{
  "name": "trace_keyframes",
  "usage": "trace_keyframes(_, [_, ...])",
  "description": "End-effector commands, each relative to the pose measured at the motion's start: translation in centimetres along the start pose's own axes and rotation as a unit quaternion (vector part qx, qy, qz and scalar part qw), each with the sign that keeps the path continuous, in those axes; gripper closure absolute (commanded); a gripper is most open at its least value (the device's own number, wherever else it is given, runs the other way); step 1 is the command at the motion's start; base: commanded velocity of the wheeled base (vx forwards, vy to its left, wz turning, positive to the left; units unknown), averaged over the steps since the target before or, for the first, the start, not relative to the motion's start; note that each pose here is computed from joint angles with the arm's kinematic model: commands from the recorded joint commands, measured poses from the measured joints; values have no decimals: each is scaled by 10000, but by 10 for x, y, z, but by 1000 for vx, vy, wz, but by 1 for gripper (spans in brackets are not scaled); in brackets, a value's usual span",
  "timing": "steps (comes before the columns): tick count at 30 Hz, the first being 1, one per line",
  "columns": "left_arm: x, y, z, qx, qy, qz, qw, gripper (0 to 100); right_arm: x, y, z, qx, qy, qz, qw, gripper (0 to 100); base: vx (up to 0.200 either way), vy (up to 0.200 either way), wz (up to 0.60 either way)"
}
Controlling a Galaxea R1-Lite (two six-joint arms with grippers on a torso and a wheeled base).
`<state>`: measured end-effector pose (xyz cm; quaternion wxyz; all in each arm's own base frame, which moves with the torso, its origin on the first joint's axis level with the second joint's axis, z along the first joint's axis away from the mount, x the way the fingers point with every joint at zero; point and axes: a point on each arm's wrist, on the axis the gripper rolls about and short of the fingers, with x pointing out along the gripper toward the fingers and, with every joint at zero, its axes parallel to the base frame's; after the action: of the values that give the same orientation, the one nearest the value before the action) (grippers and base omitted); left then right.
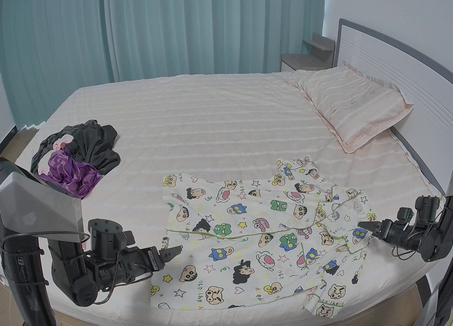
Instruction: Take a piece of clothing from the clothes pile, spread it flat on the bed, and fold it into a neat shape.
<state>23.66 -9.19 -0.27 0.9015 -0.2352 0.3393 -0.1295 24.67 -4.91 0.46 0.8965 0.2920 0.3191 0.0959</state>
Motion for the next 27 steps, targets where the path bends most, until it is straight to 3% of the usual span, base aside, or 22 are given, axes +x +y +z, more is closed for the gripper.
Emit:
trace_keyframes(1, [8,18,-8,-156,511,-141,9985,0,0,0,-1,3,10,1,10000,0,0,0,0])
trace_keyframes(8, [18,38,-18,429,626,27,9971,0,0,0,-1,7,18,5,10000,0,0,0,0])
trace_keyframes(25, [18,27,-9,162,254,-305,9991,0,0,0,-1,7,16,-2,10000,0,0,0,0])
trace_keyframes(26, [17,26,-9,163,248,-309,9991,100,0,0,-1,7,18,5,10000,0,0,0,0])
trace_keyframes(27, [16,25,-8,175,243,-327,9990,100,0,0,-1,7,16,-2,10000,0,0,0,0])
